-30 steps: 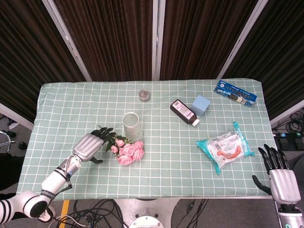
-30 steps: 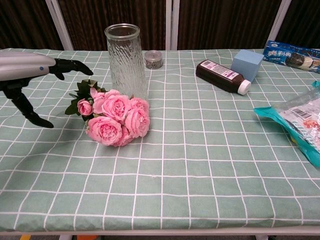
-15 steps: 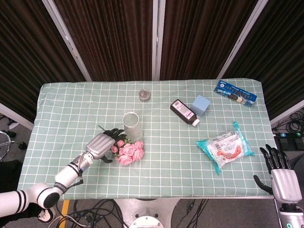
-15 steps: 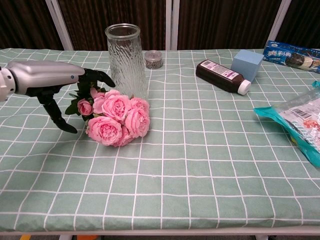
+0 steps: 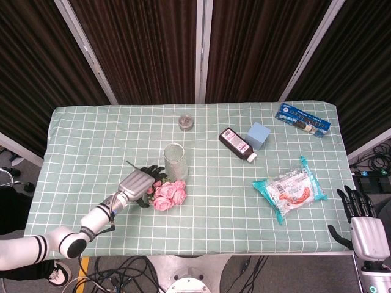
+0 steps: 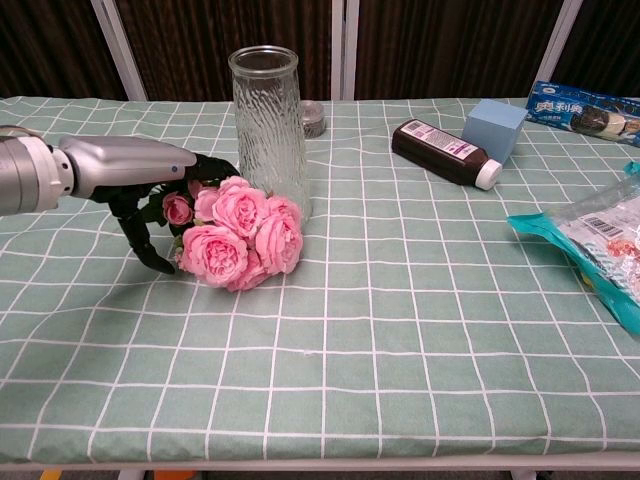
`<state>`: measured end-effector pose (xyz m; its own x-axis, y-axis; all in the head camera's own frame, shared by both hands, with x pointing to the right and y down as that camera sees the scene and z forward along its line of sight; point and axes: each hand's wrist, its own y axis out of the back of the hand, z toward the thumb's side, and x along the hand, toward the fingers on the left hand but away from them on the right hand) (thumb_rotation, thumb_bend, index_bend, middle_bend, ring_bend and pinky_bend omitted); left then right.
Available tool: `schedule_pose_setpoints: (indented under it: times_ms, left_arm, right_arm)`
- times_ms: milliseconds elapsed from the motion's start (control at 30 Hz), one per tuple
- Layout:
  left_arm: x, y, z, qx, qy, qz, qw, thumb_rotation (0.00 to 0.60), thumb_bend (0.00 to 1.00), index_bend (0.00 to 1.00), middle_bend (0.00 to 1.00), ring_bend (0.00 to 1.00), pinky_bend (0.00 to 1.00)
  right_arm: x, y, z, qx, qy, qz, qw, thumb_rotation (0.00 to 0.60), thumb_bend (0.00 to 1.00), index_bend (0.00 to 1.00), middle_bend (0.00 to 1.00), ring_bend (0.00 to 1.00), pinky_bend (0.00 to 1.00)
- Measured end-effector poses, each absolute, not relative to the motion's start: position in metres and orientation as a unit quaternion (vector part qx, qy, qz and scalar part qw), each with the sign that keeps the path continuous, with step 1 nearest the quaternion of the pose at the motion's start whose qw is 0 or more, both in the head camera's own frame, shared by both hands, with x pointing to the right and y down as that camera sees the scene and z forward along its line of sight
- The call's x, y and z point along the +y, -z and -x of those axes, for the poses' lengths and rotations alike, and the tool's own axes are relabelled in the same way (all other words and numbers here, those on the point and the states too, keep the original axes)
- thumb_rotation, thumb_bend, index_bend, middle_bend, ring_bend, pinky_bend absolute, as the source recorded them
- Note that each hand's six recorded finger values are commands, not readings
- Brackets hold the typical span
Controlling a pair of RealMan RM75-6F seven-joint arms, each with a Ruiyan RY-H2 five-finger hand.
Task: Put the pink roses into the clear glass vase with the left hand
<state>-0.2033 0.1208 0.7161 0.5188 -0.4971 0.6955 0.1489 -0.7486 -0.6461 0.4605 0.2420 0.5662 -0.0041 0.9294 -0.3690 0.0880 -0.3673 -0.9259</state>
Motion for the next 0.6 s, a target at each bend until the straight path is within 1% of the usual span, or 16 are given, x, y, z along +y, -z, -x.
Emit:
schedule_pose_setpoints:
  times_ms: [167,267,467,533,600]
  left_arm:
    - [0.120,-0.720,0.205,0.107,0.480,0.801,0.341,0.600,0.10,0.15,0.11,0.06,0.23]
    - [0.122,-0.723,0.206,0.106,0.480,0.802,0.340,0.600,0.10,0.19,0.12,0.07,0.23]
    - [0.127,-0.727,0.207,0.094,0.479,0.802,0.343,0.600,0.11,0.24,0.17,0.11,0.26]
    - [0.126,-0.727,0.207,0.097,0.477,0.802,0.346,0.600,0.11,0.26,0.20,0.15,0.28]
    - [0.125,-0.726,0.206,0.102,0.474,0.802,0.349,0.600,0.12,0.30,0.27,0.21,0.32]
  right_arm:
    - [0.242,-0.567,-0.463,-0.424,-0.571,0.599,0.367,0.600,0.17,0.01,0.01,0.00,0.00]
    - [0.243,-0.569,-0.464,-0.424,-0.572,0.599,0.366,0.600,0.17,0.01,0.01,0.00,0.00]
    - [0.242,-0.567,-0.464,-0.426,-0.573,0.596,0.368,0.600,0.17,0.01,0.01,0.00,0.00]
    - [0.242,-0.567,-0.465,-0.426,-0.573,0.596,0.369,0.600,0.17,0.01,0.01,0.00,0.00]
    - [0.242,-0.566,-0.465,-0.426,-0.573,0.595,0.368,0.600,0.17,0.01,0.01,0.00,0.00]
